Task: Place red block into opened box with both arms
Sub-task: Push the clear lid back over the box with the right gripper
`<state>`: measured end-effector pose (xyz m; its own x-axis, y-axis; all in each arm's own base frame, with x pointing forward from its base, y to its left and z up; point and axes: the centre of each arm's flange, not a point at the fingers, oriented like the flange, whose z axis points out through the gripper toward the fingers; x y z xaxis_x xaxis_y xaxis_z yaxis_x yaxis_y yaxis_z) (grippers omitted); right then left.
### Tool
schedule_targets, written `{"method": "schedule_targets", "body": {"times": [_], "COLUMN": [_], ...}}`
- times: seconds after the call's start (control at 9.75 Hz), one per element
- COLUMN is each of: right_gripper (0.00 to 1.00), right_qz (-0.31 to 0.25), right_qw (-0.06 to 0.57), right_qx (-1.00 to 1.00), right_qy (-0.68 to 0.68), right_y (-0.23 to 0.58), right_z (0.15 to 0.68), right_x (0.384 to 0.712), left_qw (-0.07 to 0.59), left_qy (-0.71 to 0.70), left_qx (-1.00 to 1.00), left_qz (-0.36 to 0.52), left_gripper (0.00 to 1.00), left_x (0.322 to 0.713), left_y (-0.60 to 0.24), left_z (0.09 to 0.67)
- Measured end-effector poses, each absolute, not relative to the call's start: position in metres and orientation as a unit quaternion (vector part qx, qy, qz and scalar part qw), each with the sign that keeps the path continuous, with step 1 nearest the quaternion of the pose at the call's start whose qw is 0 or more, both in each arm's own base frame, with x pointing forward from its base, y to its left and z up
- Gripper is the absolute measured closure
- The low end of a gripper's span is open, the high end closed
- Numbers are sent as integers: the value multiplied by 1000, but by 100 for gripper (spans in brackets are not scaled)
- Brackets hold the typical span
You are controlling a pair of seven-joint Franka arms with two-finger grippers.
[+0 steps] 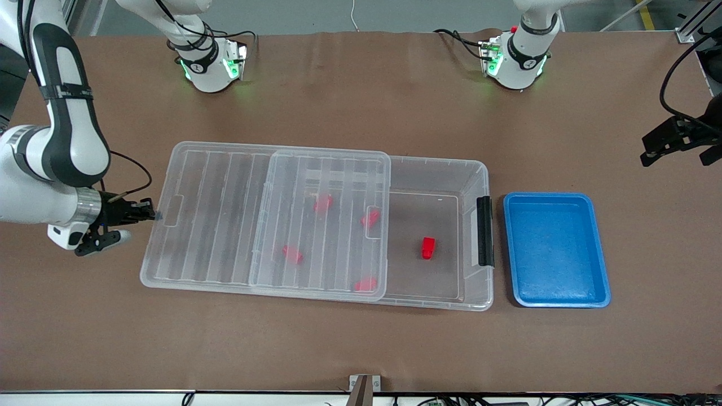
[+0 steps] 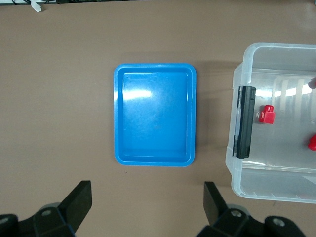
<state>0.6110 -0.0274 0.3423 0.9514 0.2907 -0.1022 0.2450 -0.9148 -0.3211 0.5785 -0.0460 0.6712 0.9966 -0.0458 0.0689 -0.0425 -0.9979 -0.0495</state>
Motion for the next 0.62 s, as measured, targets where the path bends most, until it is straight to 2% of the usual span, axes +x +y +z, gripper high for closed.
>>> {"method": "schedule_targets", "body": {"times": [0.41,0.62], "right_gripper": [99,99], "right_qz": [71,69], "right_qw": [182,174], "right_qx": [-970,-974], "right_qy": [-143,-126], "right_y": [30,66], "right_z": [344,344], "right_x": [613,615], "left_qw": [35,39], "left_qy": [54,55], "left_qx": [-998,-998], "left_qz": [-15,-8], "left_gripper": [0,0], "left_x": [552,540], "left_y": [-85,-86], "left_z": [670,667]}}
